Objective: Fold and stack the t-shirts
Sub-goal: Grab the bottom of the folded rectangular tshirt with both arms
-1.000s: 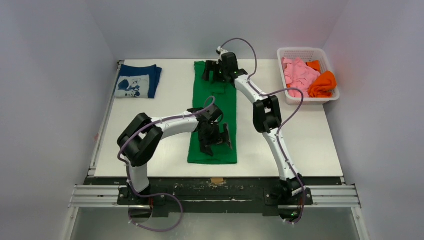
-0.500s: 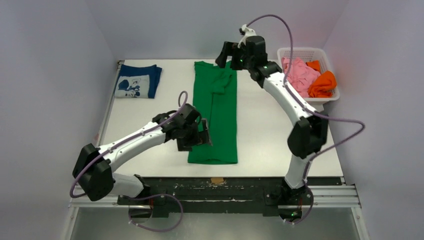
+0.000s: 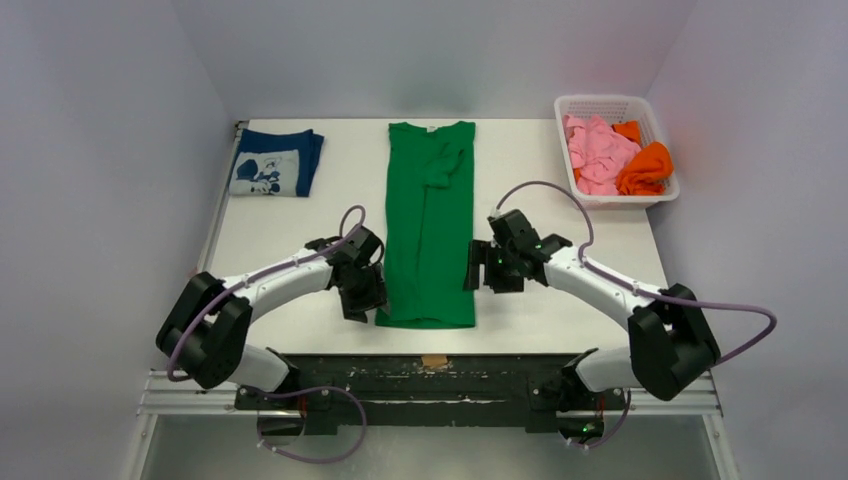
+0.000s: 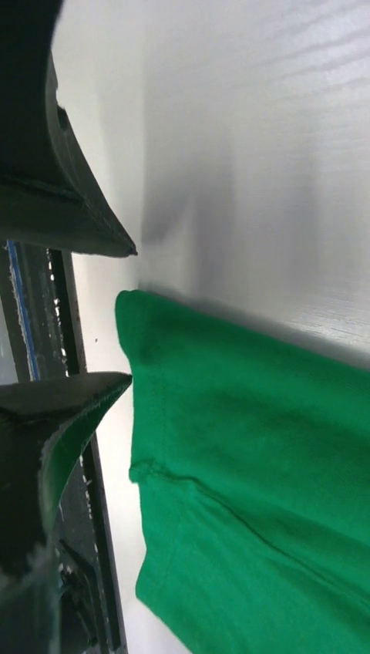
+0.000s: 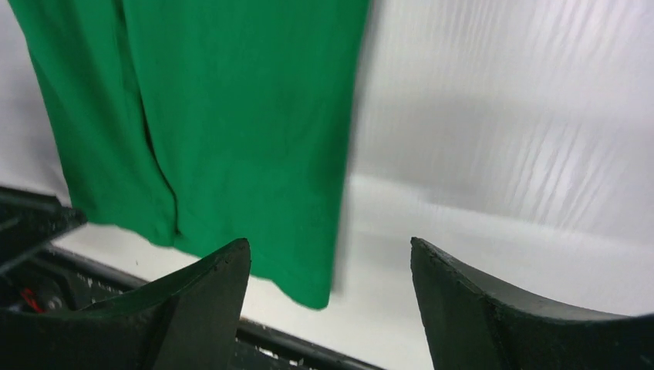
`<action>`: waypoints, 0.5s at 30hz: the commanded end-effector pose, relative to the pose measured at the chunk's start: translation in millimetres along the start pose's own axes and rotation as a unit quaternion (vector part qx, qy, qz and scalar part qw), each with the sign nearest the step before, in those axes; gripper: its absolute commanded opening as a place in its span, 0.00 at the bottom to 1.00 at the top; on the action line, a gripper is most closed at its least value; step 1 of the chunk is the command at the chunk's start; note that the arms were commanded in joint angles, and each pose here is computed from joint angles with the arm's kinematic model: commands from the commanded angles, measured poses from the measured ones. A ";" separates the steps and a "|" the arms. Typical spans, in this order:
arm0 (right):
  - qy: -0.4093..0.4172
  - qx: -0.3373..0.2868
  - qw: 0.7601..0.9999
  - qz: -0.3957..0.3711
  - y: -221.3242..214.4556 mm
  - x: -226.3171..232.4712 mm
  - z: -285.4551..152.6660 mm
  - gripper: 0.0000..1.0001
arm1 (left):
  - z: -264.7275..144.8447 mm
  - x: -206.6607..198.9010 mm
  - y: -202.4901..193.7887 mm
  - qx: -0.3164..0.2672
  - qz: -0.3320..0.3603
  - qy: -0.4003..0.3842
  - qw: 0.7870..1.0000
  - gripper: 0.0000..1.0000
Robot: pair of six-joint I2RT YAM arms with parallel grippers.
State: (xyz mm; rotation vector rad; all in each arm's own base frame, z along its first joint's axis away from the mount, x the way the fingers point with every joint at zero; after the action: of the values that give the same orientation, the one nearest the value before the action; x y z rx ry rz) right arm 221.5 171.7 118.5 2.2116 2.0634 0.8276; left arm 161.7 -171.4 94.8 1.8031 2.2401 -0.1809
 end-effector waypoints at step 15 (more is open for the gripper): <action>0.030 0.101 0.994 -0.022 -79.0 7.9 23.0 0.51 | 29.5 13.6 -6.8 0.024 0.000 0.015 1.000 0.00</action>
State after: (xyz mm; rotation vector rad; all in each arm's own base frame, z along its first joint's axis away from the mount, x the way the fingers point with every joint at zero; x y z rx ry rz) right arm 156.1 194.2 81.1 2.2480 2.3278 0.7036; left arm 161.2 -173.1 73.9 1.8394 2.2587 -0.2325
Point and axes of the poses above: each gripper's point midway between its finger pads, its own z axis out along the fingers, its own x axis along the line the jaws close on, y = z × x, the point moved 6 cm from there along -z, back along the fingers, and after that the axes turned 2 degrees about z, right-handed, at the moved point
